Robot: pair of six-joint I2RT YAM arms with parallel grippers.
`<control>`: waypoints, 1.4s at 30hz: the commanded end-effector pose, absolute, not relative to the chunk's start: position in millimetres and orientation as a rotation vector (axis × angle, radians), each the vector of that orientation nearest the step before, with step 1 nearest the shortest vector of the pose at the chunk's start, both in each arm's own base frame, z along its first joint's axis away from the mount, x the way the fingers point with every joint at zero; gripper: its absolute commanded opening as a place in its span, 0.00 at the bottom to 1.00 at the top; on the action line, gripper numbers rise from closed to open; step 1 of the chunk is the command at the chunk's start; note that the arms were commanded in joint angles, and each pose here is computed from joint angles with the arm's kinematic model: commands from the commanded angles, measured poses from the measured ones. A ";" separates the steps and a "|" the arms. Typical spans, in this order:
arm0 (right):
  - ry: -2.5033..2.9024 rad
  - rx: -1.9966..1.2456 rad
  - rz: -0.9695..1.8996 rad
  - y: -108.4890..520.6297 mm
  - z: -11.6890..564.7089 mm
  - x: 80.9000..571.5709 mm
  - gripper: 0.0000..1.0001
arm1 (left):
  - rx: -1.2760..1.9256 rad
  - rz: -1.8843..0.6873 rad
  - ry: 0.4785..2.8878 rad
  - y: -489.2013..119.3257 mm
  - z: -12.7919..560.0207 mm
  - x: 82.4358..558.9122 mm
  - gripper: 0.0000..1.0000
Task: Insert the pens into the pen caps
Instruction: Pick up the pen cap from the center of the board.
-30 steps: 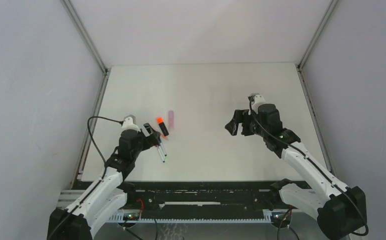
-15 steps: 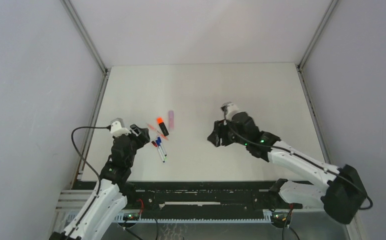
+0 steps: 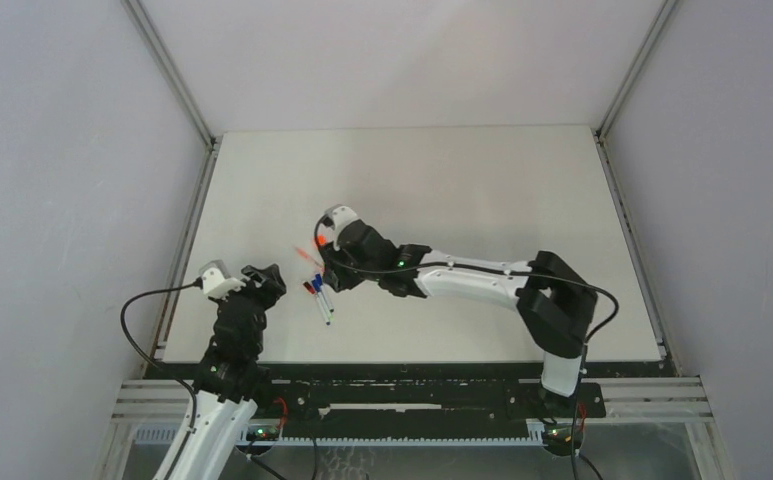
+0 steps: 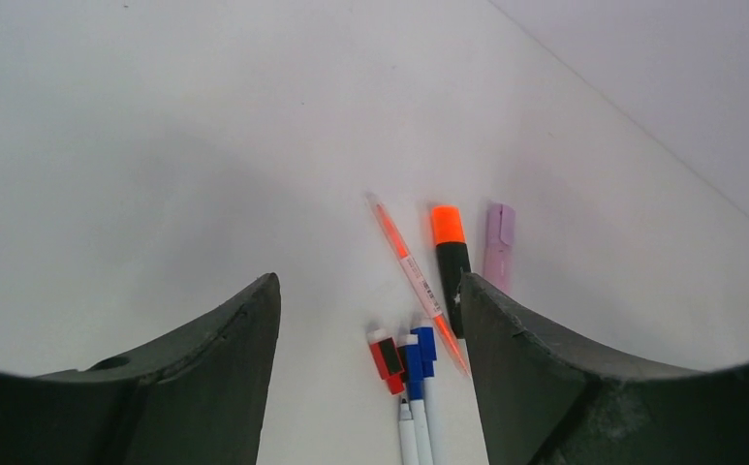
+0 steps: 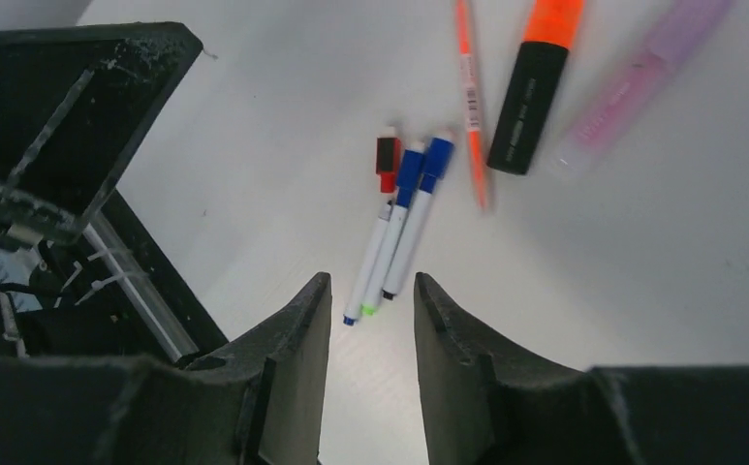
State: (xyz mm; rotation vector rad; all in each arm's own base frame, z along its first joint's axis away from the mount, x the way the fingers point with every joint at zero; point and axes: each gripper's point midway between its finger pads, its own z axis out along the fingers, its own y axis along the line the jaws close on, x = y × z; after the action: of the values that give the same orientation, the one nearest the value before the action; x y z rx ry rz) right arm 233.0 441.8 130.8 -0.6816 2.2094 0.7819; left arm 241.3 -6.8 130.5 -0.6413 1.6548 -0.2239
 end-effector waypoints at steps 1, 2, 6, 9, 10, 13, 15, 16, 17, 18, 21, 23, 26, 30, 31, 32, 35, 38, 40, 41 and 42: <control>2.125 -0.750 0.787 489.7 139.7 241.4 0.34 | -0.699 -0.192 1.635 4.3 126.6 234.2 0.71; 2.126 -0.764 0.782 497.4 136.3 241.8 0.33 | -0.700 -0.194 1.629 4.9 129.1 232.8 0.71; 2.127 -0.816 0.757 520.8 124.1 243.7 0.33 | -0.716 -0.194 1.613 8.4 132.9 227.1 0.71; 2.137 -0.843 0.737 534.0 115.2 247.0 0.32 | -0.741 -0.218 1.596 8.6 135.7 224.3 0.72; 2.143 -0.849 0.727 536.5 111.0 247.9 0.31 | -0.738 -0.228 1.596 7.3 136.5 223.8 0.72; 2.171 -0.866 0.693 541.8 93.9 251.6 0.30 | -0.737 -0.241 1.600 5.8 136.7 221.9 0.72; 2.184 -0.872 0.668 543.2 86.2 254.3 0.30 | -0.739 -0.240 1.602 6.1 135.6 221.3 0.72; 2.187 -0.869 0.656 544.2 83.0 256.4 0.30 | -0.737 -0.241 1.603 5.8 135.3 221.2 0.72; 2.191 -0.871 0.640 544.4 79.0 258.0 0.31 | -0.737 -0.241 1.603 5.8 135.3 221.1 0.72; 2.197 -0.874 0.624 543.9 75.5 259.5 0.31 | -0.738 -0.242 1.603 5.7 135.2 221.2 0.72; 2.208 -0.881 0.579 543.4 67.4 263.9 0.32 | -0.736 -0.247 1.603 4.9 135.5 221.5 0.72; 2.213 -0.888 0.547 542.0 61.8 267.2 0.33 | -0.736 -0.249 1.601 4.9 136.1 221.4 0.72; 2.223 -0.896 0.515 540.2 54.6 270.5 0.33 | -0.738 -0.249 1.595 5.4 136.9 221.3 0.72; 2.229 -0.903 0.499 539.9 49.4 272.3 0.32 | -0.741 -0.248 1.596 5.6 136.2 221.3 0.72; 2.230 -0.908 0.501 540.8 47.9 271.8 0.32 | -0.741 -0.248 1.596 5.7 135.9 221.3 0.72; 2.232 -0.910 0.501 541.3 45.9 272.0 0.31 | -0.743 -0.248 1.596 5.8 135.7 221.3 0.72; 2.233 -0.927 0.506 543.7 43.0 270.5 0.29 | -0.745 -0.246 1.596 6.0 135.0 221.5 0.72; 2.234 -0.941 0.503 545.0 39.9 268.9 0.29 | -0.745 -0.246 1.597 6.0 134.6 221.4 0.72; 2.237 -0.950 0.492 544.3 37.2 269.2 0.29 | -0.747 -0.247 1.597 5.9 134.3 221.4 0.72; 2.239 -0.954 0.485 544.0 35.8 268.9 0.29 | -0.747 -0.249 1.597 5.7 134.2 221.5 0.72; 2.240 -0.954 0.476 543.6 34.4 269.6 0.28 | -0.747 -0.248 1.598 5.6 133.7 221.6 0.72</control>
State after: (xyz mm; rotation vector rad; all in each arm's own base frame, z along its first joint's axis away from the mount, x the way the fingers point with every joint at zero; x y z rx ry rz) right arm 267.4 534.9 27.7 -0.9319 2.2757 0.4834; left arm 220.3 3.6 117.6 -0.7231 1.6612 -0.2161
